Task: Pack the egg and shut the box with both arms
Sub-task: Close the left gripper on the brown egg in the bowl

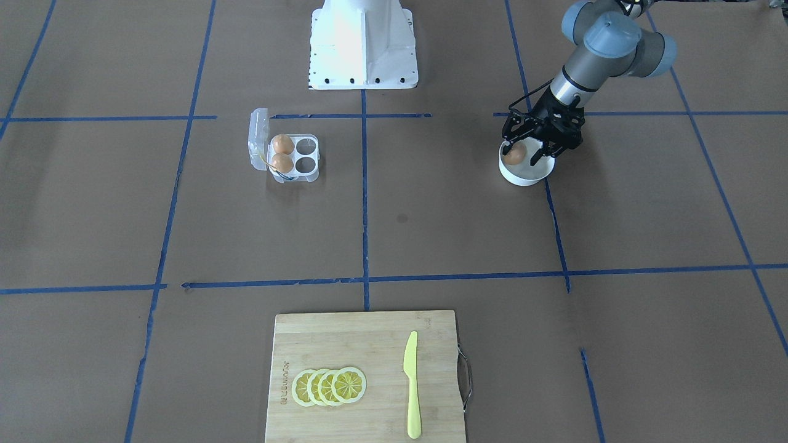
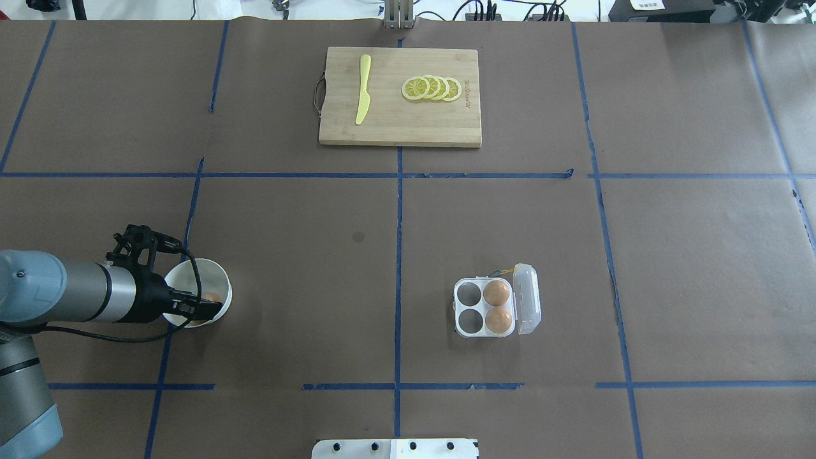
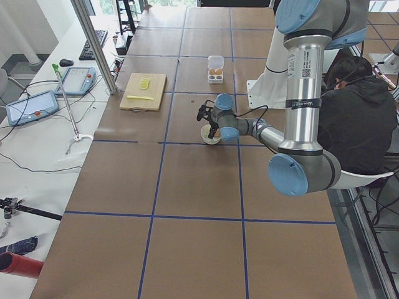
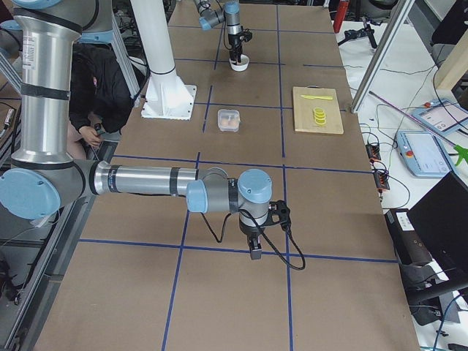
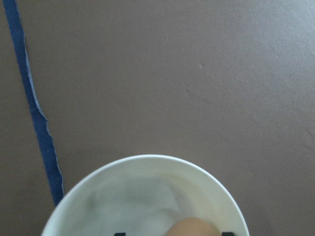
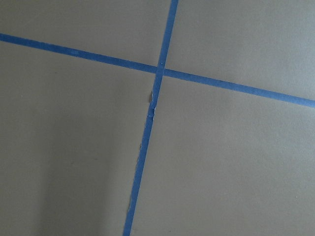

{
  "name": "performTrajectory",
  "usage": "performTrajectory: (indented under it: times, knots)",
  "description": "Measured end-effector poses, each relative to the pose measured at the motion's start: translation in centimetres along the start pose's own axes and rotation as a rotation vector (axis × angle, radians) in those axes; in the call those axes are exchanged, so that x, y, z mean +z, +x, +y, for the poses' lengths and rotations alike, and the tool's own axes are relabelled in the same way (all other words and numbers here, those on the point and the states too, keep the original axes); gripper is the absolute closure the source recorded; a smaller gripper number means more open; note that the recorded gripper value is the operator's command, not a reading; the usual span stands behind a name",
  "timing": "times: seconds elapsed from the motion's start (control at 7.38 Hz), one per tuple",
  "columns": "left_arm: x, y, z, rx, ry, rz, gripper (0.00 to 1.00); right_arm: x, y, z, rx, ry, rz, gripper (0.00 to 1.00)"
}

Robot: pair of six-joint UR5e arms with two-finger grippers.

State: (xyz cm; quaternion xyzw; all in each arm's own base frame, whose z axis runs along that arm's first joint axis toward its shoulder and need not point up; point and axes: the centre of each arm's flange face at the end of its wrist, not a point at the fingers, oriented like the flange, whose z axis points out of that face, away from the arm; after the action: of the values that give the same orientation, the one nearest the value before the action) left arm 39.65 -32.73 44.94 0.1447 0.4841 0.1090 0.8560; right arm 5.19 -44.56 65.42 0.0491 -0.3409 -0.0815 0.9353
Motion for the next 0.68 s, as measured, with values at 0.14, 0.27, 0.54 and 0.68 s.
performTrajectory:
  times: [0.14,0.27,0.54,0.68]
  knots:
    - [0.29,0.16,0.31,0.004,-0.003,-0.003,0.41,0.0,0.0,0.0,0.0,0.0,0.0,0.0]
    - [0.44,0.24,0.44,0.007,-0.004,-0.004,0.46,0.0,0.0,0.0,0.0,0.0,0.0,0.0]
    - [0.45,0.38,0.41,0.009,-0.002,-0.002,0.81,0.01,0.01,0.02,0.0,0.0,0.0,0.0]
    - [0.36,0.51,0.36,0.011,0.0,0.0,0.99,0.02,0.01,0.04,0.0,0.0,0.0,0.0]
